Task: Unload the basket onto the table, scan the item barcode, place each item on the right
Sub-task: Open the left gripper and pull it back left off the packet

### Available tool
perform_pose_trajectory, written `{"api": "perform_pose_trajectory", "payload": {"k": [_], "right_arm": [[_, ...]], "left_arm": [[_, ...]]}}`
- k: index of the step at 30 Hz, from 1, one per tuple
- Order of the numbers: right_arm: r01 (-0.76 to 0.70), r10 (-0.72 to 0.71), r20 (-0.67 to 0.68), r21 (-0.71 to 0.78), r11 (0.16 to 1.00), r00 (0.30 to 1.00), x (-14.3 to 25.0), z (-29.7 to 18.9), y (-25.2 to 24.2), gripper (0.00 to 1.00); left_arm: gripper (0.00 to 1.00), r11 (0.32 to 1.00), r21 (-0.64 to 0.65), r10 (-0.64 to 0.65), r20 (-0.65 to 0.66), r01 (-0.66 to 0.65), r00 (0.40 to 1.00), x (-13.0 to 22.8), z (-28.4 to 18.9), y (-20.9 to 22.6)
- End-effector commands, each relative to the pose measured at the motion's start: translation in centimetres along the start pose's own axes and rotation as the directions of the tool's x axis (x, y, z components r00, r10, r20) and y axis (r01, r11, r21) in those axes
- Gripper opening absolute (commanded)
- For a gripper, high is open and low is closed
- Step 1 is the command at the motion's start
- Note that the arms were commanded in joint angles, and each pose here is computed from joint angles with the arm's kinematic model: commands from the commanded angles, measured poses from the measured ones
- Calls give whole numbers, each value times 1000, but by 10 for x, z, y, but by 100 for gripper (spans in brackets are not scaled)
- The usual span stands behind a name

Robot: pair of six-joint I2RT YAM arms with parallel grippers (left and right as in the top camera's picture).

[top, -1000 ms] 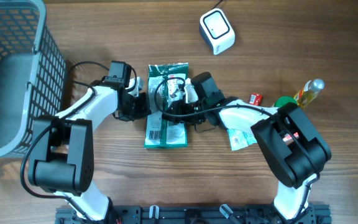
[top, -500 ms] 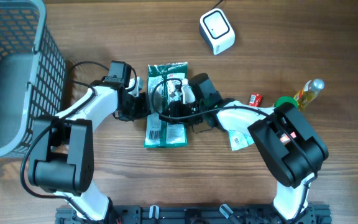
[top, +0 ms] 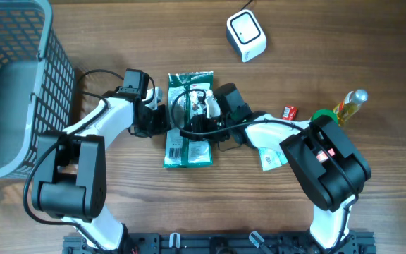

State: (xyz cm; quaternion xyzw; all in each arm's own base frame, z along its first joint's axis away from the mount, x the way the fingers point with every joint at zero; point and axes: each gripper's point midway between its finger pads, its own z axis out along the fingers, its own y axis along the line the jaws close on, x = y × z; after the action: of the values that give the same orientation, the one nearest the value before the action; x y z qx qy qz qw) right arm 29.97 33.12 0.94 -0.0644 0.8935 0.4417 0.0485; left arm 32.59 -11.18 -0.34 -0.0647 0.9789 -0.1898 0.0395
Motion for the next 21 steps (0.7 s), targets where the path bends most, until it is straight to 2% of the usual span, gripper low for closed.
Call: {"api": "perform_pose_trajectory", "payload": {"k": [1, 6, 11, 16, 21], "right_arm": [[-79, 81, -24, 72, 994, 996, 10, 0, -34, 40], [-82, 84, -25, 79, 993, 996, 10, -2, -37, 27], [-66, 68, -27, 79, 995, 997, 10, -2, -37, 4], [-63, 65, -26, 79, 995, 998, 10, -2, -37, 4], [-33, 35, -24, 75, 997, 999, 9, -2, -36, 4]], "left_arm": [[4, 997, -82, -5, -38, 2, 999, 14, 14, 21], [4, 997, -82, -5, -38, 2, 999, 14, 14, 21], [4, 997, -82, -5, -38, 2, 999, 14, 14, 21], [4, 997, -74, 1, -14, -2, 1000, 8, 10, 18], [4, 1000, -31, 3, 158, 2, 987, -38, -44, 5]]}}
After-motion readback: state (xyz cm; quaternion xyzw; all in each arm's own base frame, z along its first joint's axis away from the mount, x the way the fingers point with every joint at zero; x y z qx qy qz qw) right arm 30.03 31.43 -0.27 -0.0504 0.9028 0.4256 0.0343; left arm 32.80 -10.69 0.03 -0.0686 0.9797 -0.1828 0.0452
